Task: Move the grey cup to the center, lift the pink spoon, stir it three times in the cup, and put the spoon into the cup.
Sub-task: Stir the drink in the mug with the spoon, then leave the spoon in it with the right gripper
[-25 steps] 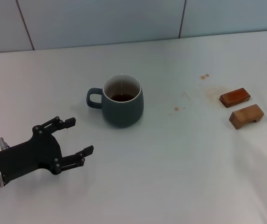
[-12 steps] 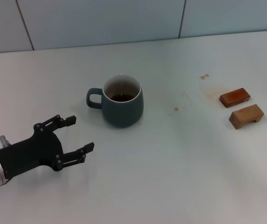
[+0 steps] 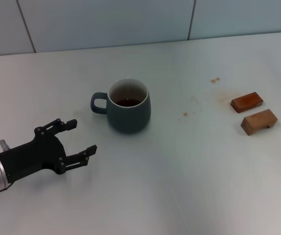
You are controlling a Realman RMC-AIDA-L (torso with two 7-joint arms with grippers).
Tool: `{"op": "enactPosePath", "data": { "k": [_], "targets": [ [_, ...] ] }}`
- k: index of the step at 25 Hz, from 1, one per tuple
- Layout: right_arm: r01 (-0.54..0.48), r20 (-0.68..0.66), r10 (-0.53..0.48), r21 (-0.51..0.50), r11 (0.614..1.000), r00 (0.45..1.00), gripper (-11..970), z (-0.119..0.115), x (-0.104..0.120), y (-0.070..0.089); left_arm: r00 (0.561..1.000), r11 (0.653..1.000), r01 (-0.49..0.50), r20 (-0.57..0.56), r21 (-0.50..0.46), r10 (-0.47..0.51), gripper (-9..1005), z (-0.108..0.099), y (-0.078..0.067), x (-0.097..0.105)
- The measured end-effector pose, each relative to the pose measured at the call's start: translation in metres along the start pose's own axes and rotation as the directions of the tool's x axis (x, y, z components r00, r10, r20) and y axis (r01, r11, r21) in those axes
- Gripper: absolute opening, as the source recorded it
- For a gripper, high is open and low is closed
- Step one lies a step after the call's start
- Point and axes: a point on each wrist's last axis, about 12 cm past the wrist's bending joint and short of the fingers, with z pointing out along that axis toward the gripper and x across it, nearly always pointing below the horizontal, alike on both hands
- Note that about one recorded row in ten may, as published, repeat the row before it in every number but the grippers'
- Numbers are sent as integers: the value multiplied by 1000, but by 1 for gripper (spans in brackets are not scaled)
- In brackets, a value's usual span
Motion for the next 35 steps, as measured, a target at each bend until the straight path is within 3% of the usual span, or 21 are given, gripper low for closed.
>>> {"op": "enactPosePath", "data": {
  "k": [3, 4, 11, 19, 35],
  "targets": [
    [115, -148, -110, 21, 993, 983, 106, 16, -27, 33, 1000, 1000, 4, -4, -2, -4, 850, 2, 1, 0],
    [153, -217, -149, 1, 988, 965, 106, 27, -41, 51, 1000, 1000, 5, -7, -5, -5, 850, 2, 1, 0],
    [169, -436, -186, -77, 983, 881, 106, 65, -68, 83, 1000, 1000, 8, -19, -10, -8, 850, 4, 3, 0],
    [90, -570, -177, -178, 980, 802, 106, 117, -72, 91, 1000, 1000, 10, -22, -10, -10, 850, 5, 3, 0],
    [25, -671, -167, -216, 976, 723, 106, 172, -52, 87, 1000, 1000, 9, -23, -10, -9, 850, 5, 3, 0]
  ]
}}
